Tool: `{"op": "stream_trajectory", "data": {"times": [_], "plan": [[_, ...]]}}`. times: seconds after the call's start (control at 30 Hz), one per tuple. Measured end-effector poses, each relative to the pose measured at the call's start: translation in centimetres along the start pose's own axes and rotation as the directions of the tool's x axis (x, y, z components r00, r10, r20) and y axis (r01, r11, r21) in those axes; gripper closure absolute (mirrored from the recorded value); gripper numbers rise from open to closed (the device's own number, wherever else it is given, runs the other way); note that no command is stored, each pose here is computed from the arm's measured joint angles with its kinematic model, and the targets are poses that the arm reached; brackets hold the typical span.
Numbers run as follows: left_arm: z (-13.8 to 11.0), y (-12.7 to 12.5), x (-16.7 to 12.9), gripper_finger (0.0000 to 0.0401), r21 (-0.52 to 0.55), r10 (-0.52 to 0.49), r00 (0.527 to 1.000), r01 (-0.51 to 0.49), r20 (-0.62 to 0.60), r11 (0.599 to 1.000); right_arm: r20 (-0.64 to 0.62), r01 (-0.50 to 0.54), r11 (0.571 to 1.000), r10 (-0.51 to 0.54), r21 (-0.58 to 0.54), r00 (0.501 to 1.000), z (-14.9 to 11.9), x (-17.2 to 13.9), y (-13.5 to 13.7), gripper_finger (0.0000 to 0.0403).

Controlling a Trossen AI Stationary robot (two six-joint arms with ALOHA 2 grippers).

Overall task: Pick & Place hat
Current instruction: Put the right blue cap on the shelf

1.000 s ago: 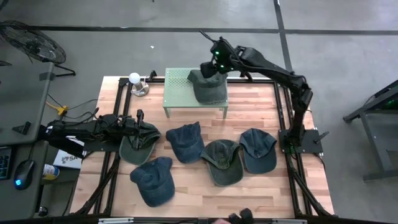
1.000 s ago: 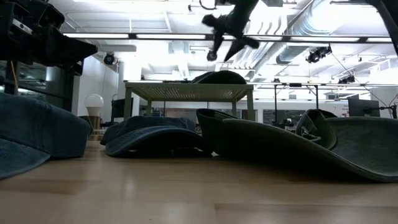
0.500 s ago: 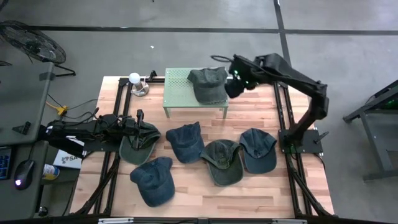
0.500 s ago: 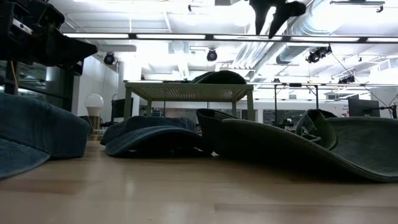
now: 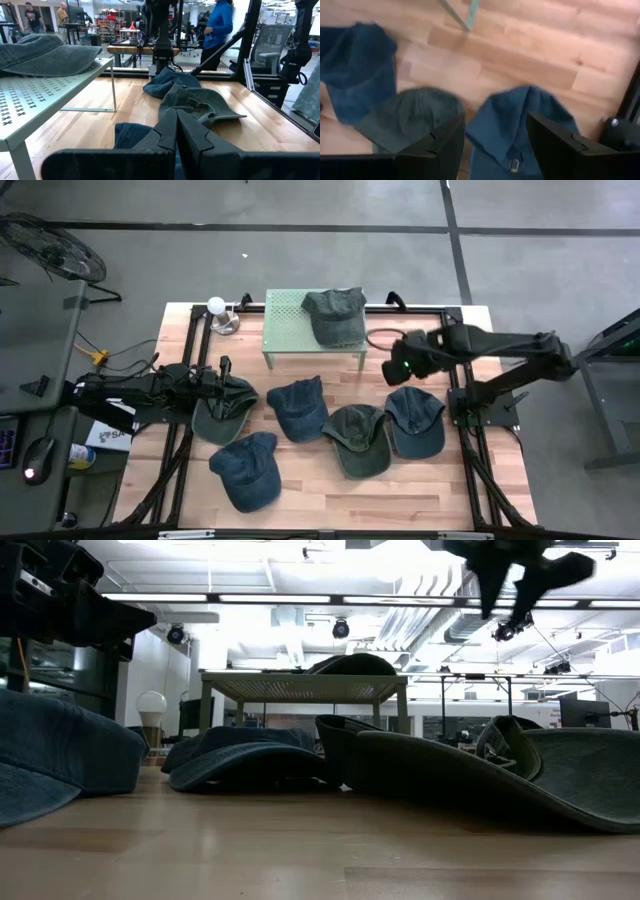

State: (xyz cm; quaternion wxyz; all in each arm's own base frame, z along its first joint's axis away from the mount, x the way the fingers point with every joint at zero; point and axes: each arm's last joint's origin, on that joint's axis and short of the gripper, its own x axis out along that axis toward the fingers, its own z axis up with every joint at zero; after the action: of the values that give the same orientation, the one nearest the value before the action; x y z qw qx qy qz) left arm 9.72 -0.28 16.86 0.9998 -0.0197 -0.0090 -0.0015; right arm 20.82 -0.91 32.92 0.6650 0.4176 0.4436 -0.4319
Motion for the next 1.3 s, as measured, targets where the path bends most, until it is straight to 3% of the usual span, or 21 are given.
{"op": "stream_trajectory", "data": {"times": [0.17, 0.37, 0.53, 0.73, 1.0, 1.3], "plan": [[0.0, 0.0, 0.0, 0.0396, 0.000, 0.000, 1.000, 0.000, 0.000, 1.000, -0.013, -0.056, 0.998, 0.056, 0.002, 0.998, -2.0, 1.5, -0.5, 0.0199], [0.0, 0.0, 0.0, 0.0396, 0.000, 0.000, 1.000, 0.000, -0.001, 1.000, -0.051, -0.086, 0.992, 0.082, -0.087, 0.995, -3.7, 3.9, -0.3, 0.0199], [0.0, 0.0, 0.0, 0.0396, 0.000, 0.000, 1.000, 0.000, -0.001, 1.000, -0.153, -0.100, 0.987, 0.080, -0.129, 0.985, -5.9, 6.1, -0.6, 0.0199], [0.0, 0.0, 0.0, 0.0396, 0.000, 0.000, 1.000, 0.000, -0.001, 1.000, -0.194, 0.068, 0.997, -0.060, 0.030, 0.979, -7.5, 7.4, -2.3, 0.0199], [0.0, 0.0, 0.0, 0.0396, 0.000, 0.000, 1.000, 0.000, 0.000, 1.000, -0.220, 0.300, 0.941, -0.262, 0.160, 0.940, -7.4, 6.9, -4.8, 0.0199], [0.0, 0.0, 0.0, 0.0396, 0.000, 0.000, 1.000, 0.000, -0.001, 1.000, -0.285, 0.399, 0.889, -0.332, 0.225, 0.899, -7.5, 7.4, -6.0, 0.0199]]}}
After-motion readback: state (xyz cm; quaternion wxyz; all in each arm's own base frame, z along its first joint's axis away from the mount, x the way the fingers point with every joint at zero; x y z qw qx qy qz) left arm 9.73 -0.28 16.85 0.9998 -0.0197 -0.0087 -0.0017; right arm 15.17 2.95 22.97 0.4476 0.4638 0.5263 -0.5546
